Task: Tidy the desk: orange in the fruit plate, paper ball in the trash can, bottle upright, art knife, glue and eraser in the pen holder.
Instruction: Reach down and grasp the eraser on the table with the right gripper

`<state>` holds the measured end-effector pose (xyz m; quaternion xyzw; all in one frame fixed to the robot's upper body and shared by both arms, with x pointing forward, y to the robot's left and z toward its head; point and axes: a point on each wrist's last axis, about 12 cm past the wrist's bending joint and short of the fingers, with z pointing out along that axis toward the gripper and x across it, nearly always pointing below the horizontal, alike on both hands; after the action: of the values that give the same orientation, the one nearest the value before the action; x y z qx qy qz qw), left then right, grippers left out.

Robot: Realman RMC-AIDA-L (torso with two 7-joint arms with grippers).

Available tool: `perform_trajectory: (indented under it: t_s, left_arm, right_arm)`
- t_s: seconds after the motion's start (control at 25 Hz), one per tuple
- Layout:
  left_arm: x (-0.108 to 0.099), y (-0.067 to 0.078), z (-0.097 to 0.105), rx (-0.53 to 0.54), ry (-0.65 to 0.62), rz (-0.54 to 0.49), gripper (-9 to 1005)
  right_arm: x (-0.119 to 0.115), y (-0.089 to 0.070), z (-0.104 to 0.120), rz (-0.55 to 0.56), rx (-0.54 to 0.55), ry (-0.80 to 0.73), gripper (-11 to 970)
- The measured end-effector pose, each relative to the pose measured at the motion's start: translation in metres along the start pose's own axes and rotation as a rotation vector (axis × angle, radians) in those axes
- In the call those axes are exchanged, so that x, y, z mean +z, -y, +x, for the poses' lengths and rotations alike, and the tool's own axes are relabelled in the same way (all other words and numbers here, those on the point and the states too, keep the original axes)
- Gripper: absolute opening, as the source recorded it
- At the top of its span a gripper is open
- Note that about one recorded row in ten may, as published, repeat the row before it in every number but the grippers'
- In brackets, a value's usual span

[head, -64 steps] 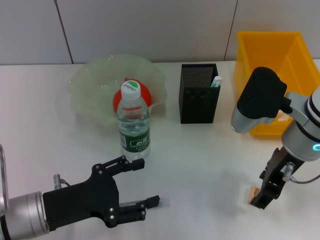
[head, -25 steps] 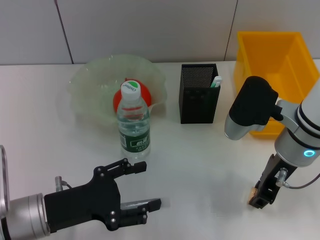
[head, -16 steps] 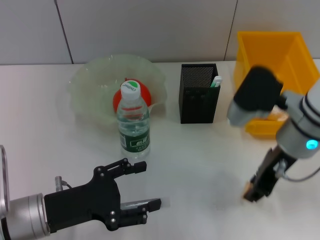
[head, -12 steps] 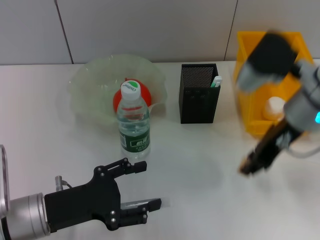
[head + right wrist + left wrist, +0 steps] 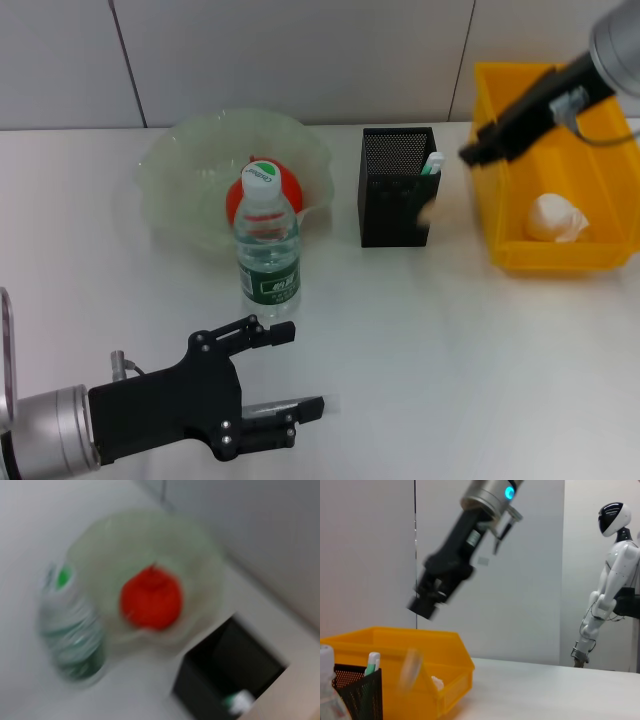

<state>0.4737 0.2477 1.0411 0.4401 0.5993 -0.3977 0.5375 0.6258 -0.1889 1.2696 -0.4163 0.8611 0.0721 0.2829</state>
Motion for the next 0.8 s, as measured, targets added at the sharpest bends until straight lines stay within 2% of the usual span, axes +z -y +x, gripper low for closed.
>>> perform_trajectory:
  t_s: [0.2,0.36,0.44,0.6,0.8]
  left_arm:
    - [0.001,-0.001,-0.001,0.004,0.005,0.006,814]
    - [0.001,0.0,-0.003,0.006,0.011,0.012,814]
    - [0.0,0.0,-0.003,0.005,0.013,0.01,814]
    - [-0.002,0.0,-0.002,0.002,0.013,0.003,814]
    - [-0.002,0.001,-0.002,0.001,0.011,0.006,814]
  right_arm:
    - [0.009,0.007,-0.014,0.049,-0.01,0.038,292]
    - [0.017,0.004,-0.017,0.054,-0.02,0.011,237]
    - [0.016,0.002,-0.014,0.051,-0.012,0.0,209]
    - [0.011,-0.004,-0.002,0.016,0.045,-0.047,220]
    - [0.028,-0.019,0.017,0.014,0.13,-0.102,274]
